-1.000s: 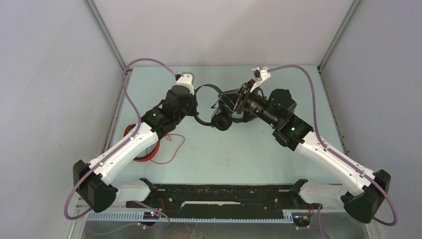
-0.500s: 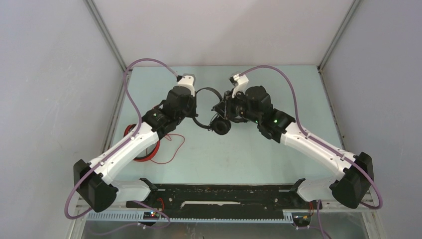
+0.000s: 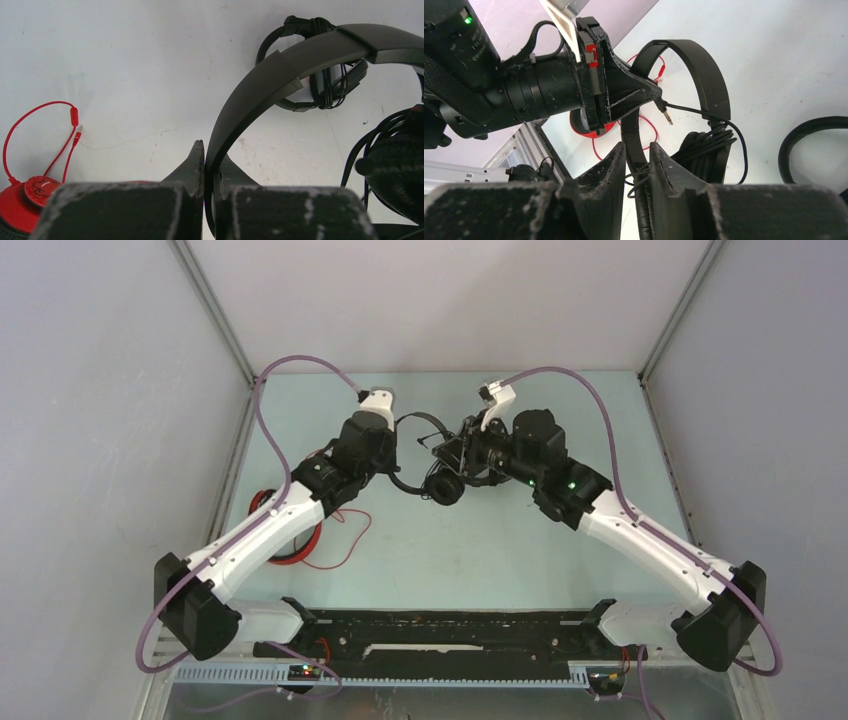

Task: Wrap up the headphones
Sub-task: Wrap the headphones cable around the headphones.

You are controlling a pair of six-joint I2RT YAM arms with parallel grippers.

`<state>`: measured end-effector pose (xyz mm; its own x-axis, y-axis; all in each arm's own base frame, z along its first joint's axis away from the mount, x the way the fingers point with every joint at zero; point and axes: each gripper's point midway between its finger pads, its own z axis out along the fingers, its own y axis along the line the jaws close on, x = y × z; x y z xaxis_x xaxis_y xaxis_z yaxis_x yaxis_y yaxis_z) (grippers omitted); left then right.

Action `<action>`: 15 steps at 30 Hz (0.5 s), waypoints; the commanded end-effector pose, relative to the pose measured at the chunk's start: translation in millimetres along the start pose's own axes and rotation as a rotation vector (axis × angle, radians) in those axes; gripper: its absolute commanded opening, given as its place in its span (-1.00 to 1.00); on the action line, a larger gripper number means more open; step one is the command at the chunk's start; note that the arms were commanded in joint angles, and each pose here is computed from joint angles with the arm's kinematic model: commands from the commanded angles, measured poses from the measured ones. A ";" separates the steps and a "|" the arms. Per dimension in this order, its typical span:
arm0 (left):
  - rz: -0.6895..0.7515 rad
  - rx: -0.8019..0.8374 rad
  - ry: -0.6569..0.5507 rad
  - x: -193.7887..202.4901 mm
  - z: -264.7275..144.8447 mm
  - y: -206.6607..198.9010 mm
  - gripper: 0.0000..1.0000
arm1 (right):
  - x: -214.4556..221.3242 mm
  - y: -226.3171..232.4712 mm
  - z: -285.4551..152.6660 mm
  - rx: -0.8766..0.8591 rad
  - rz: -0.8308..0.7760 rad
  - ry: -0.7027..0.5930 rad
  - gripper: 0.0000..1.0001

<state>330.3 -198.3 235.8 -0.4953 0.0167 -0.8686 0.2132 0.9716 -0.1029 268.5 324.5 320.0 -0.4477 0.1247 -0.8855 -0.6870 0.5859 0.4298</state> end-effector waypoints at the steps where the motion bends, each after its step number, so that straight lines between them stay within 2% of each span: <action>1: -0.040 -0.001 -0.083 -25.9 7.0 -2.1 -1.00 | -31.3 8.7 -13.5 -0.030 0.020 -0.088 -0.41; 9: -0.064 -0.026 -0.050 -11.0 31.1 9.2 -1.00 | -28.5 6.7 -40.9 -0.014 0.014 -0.118 -0.18; 15: -0.083 -0.062 -0.019 -2.6 59.2 25.2 -1.00 | -14.9 -0.3 -64.4 0.019 -0.001 -0.141 0.25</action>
<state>364.9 -186.6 206.2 -0.5268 -0.0044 -0.8500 0.1407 0.9857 -0.0923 243.9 283.3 341.1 -0.4003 0.2105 -0.8919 -0.6813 0.5826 0.4432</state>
